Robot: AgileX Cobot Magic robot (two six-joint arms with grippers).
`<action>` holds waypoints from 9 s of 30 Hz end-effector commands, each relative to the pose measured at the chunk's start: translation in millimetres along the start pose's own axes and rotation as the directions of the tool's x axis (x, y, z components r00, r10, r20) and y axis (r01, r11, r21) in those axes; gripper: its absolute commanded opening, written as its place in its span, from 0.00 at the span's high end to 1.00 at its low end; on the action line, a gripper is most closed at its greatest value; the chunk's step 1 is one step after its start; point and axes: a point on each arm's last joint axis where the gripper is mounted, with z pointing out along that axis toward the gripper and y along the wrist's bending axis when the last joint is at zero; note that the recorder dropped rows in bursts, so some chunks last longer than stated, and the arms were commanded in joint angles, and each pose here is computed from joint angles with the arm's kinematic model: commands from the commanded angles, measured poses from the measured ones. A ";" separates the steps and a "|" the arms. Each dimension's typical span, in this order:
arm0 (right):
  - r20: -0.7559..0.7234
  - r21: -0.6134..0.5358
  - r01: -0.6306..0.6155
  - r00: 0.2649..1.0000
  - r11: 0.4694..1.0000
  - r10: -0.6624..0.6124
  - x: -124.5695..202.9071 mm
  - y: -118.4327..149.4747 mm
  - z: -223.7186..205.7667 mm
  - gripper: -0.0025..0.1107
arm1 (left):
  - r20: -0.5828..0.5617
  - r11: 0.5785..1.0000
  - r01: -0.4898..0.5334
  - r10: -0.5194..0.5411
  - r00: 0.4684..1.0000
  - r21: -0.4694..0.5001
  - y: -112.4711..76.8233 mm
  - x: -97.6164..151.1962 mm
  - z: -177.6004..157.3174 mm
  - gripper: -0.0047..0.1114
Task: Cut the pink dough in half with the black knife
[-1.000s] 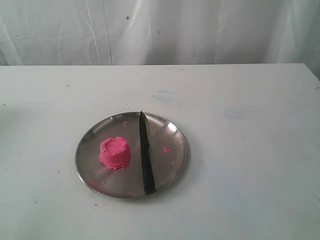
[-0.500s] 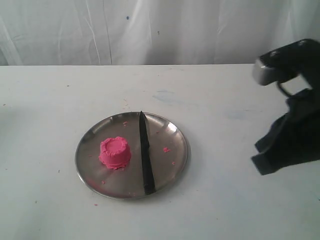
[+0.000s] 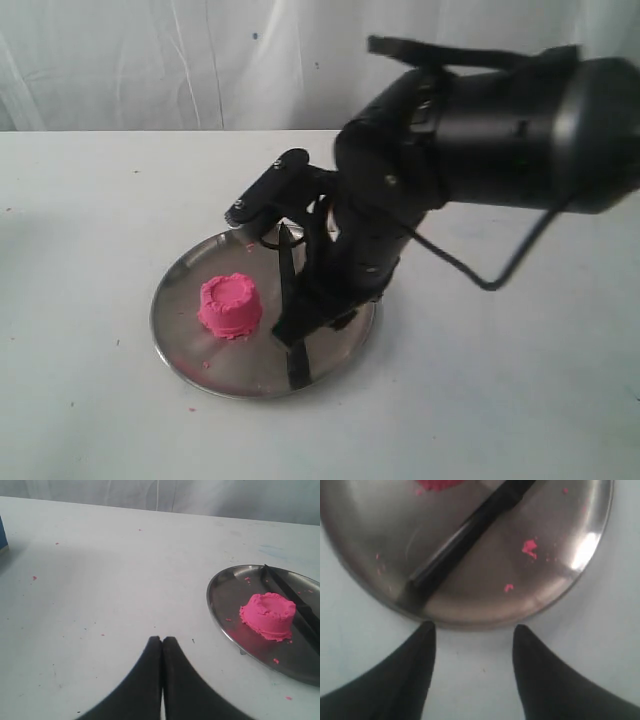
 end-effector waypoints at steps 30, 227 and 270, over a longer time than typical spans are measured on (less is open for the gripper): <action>-0.125 -0.028 -0.249 0.962 0.968 0.244 -36.7 1.1 117.2 0.52 | 0.004 1.000 0.001 -0.001 1.000 0.003 0.0 0.8 0.0 0.96; 0.276 -0.167 0.172 0.953 0.971 -0.122 -25.0 62.8 -78.4 0.98 | 0.531 0.931 -0.103 -0.106 0.841 0.349 -54.7 -290.4 -127.7 0.96; 0.188 -0.309 0.141 0.979 0.941 -0.085 -26.4 79.2 -48.6 0.98 | -0.187 0.560 0.784 -0.768 0.612 0.268 -37.9 -66.5 66.9 0.54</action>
